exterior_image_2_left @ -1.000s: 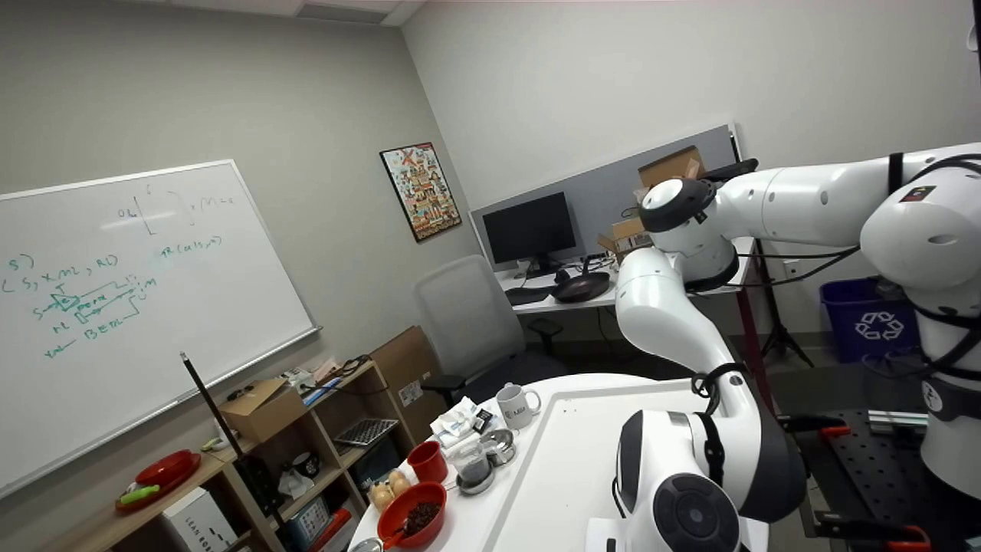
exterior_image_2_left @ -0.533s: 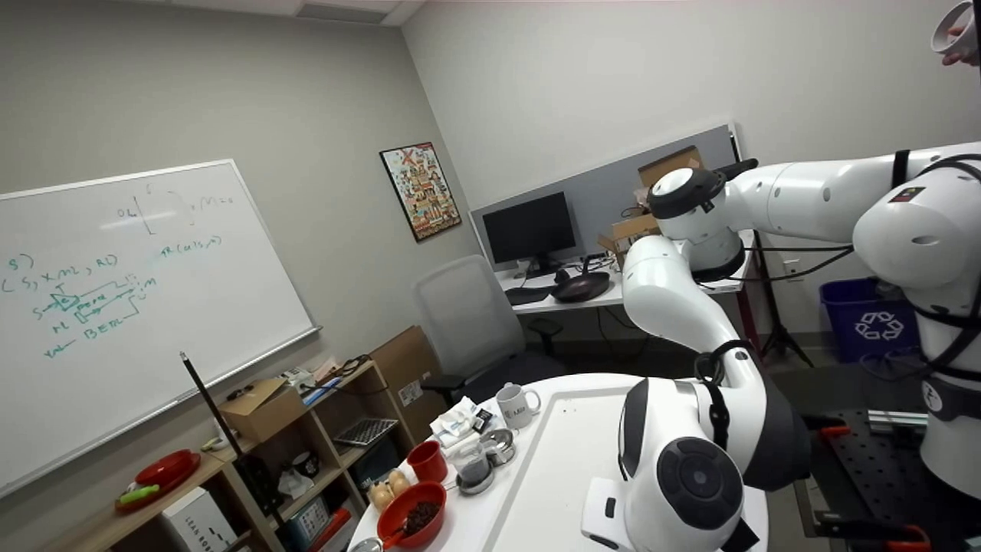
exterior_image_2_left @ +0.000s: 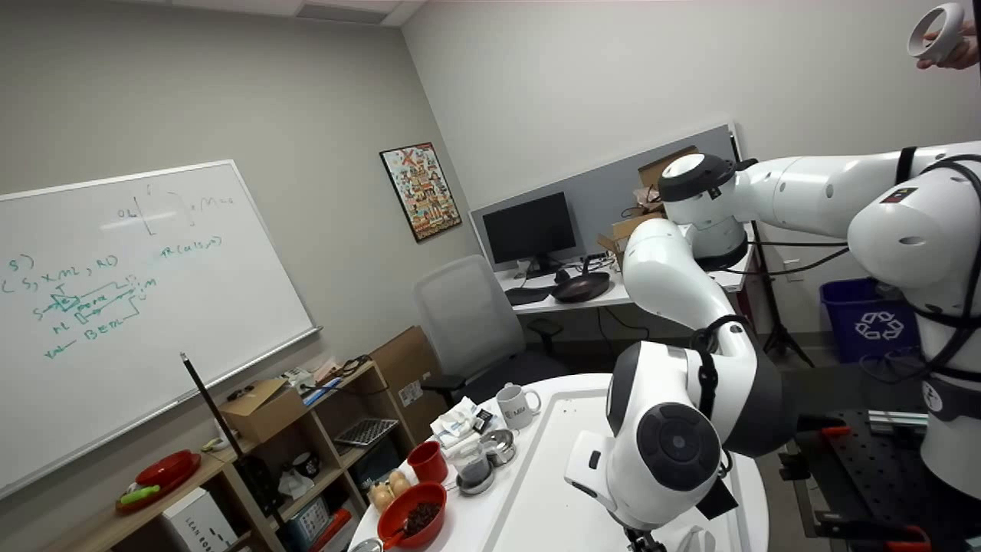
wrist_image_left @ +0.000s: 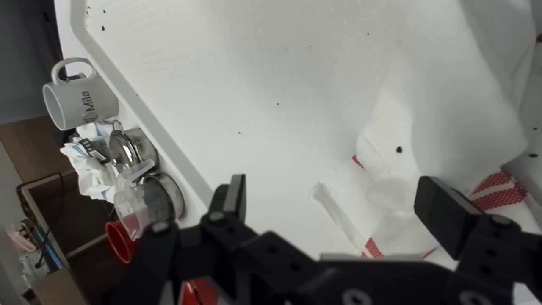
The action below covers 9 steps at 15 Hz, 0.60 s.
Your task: Wipe the tray with the white towel
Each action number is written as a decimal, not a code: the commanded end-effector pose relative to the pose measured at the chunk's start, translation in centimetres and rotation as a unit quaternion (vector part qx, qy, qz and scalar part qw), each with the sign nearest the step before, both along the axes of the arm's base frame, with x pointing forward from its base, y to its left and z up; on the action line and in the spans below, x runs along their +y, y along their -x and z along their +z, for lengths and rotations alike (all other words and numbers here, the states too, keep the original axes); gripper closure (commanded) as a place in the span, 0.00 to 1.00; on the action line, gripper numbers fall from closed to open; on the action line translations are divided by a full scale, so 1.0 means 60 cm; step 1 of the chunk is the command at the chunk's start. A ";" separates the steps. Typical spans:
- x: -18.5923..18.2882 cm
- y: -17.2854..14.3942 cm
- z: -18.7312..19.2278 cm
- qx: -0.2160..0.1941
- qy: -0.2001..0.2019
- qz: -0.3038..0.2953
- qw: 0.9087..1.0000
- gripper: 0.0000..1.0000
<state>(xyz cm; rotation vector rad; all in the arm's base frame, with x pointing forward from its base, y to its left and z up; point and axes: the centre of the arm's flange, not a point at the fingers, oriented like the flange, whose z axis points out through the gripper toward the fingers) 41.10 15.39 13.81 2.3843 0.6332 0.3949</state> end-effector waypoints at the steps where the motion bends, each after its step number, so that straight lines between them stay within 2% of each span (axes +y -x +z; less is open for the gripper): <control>1: -0.015 0.011 0.031 -0.013 0.013 -0.023 1.000 0.00; 5: -0.025 0.015 0.048 -0.015 0.015 -0.039 0.999 0.00; 6: -0.018 0.000 0.032 -0.009 0.007 -0.028 1.000 0.00; 9: -0.019 0.000 0.034 -0.009 0.006 -0.028 1.000 0.00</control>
